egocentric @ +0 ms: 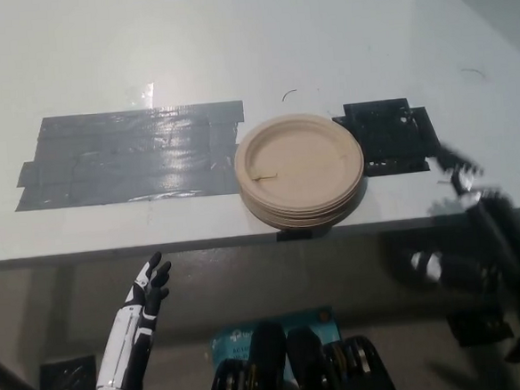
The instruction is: A stack of plates is kept in the middle of the desk close to the robot and the robot grabs the stack with its right hand, picks it up and hands it to a person.
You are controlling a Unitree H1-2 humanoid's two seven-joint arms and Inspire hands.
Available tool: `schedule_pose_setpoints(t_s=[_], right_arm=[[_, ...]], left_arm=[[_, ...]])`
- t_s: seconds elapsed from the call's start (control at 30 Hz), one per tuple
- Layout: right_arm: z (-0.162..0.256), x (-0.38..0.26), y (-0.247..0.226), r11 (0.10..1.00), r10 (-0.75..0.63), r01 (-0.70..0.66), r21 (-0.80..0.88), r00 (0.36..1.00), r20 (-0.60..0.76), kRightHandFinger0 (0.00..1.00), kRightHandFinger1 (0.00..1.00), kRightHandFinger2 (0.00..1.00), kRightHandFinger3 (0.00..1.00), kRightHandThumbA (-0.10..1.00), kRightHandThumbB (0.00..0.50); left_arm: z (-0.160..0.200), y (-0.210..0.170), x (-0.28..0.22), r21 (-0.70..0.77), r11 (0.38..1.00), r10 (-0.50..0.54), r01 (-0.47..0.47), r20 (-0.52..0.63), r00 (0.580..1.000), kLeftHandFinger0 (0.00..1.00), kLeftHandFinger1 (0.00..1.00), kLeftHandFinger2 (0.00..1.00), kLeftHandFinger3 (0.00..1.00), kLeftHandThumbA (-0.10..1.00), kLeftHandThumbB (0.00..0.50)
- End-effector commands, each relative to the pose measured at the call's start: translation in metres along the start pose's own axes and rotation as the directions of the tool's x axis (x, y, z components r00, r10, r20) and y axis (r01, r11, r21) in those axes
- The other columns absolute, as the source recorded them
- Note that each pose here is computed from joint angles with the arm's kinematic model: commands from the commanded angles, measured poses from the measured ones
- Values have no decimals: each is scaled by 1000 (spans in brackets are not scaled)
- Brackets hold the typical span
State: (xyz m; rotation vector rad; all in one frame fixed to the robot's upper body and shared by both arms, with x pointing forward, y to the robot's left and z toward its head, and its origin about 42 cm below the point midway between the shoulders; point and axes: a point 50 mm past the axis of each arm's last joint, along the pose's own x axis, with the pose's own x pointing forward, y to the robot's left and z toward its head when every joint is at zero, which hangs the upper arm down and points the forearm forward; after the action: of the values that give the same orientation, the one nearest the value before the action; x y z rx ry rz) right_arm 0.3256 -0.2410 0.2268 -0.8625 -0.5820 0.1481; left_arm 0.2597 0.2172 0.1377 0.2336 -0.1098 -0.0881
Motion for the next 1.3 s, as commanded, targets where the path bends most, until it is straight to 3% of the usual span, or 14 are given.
schedule_pose_setpoints(t_s=[0.0,0.33,0.63,0.8,1.27], right_arm=[[5,33,-25,978,53,-33,-204,995,89,1000,1000,1000,1000,1000,393],[1,91,-31,909,166,-99,-405,977,133,1000,1000,1000,1000,993,442],[6,120,-14,878,213,-125,-463,967,142,1000,1000,1000,1000,942,462],[5,125,0,870,236,-142,-471,961,147,1000,1000,1000,1000,932,500],[-4,133,20,823,359,-253,-509,926,121,1000,1000,1000,1000,886,500]], left_arm=[[9,3,3,16,1000,1,-2,50,999,1000,1000,1000,1000,1000,0],[11,2,7,19,1000,-1,1,48,999,1000,1000,1000,1000,1000,0],[12,3,8,20,1000,2,-3,53,999,1000,1000,1000,1000,1000,0],[13,3,7,21,1000,-3,2,55,999,1000,1000,1000,1000,1000,0],[17,3,11,19,1000,-5,4,66,998,1000,1000,1000,1000,1000,0]])
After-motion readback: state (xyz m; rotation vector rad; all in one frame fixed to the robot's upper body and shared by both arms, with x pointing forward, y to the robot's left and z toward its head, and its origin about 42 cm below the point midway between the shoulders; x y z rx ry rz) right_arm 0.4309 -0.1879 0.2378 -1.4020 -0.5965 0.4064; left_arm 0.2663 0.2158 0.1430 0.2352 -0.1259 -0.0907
